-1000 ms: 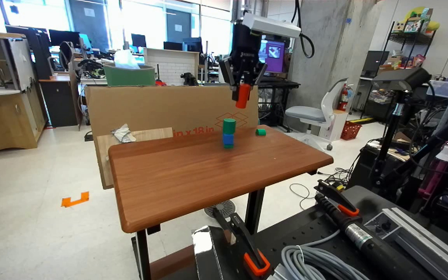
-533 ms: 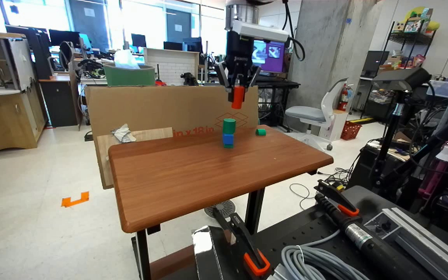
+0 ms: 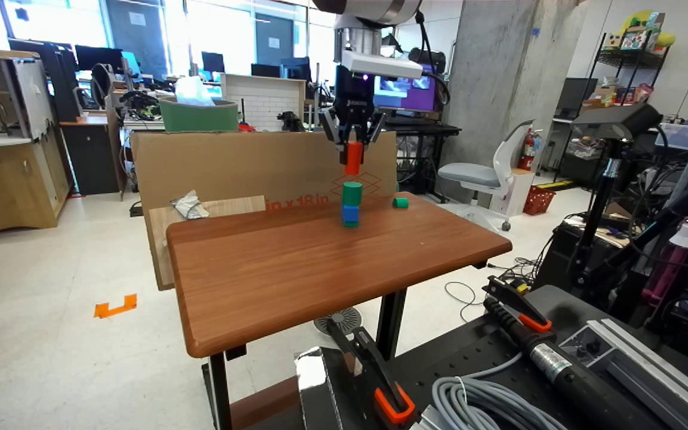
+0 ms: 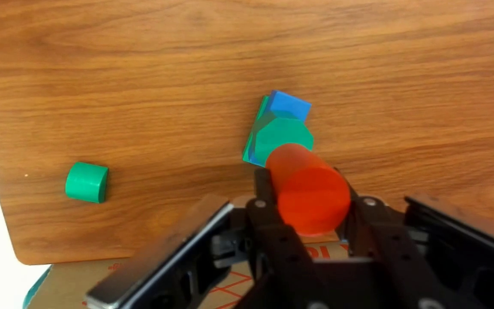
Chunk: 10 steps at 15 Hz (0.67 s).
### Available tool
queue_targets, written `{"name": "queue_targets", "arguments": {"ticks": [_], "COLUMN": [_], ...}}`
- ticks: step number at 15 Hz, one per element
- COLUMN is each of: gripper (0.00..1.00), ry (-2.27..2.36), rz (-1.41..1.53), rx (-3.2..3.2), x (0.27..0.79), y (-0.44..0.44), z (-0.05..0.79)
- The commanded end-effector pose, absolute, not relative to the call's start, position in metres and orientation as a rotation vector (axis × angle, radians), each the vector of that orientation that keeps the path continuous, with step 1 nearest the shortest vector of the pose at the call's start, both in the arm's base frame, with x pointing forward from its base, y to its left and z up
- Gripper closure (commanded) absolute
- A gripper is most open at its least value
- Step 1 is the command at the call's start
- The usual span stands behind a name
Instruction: Stack the orange object on top of the blue block
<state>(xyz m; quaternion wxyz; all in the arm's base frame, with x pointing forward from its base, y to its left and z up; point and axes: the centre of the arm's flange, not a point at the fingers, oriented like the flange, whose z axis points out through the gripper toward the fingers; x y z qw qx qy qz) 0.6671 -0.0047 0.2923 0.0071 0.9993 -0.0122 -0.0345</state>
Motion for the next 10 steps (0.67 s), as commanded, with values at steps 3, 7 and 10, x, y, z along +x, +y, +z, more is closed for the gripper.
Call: {"name": "queue_targets", "arguments": {"ticks": [3,7,10], "gripper": [0.92,0.92,0.92], "ry": [-0.021,-0.028,-0.039], "rz": [-0.146,-0.165,-0.169], "rx": [3.124,3.129,3.125], "x": [0.6816,0.6830,0.6809], "y": [0.0079,0.0075,0.0045], "z": [0.2864,0.2824,0.2841]}}
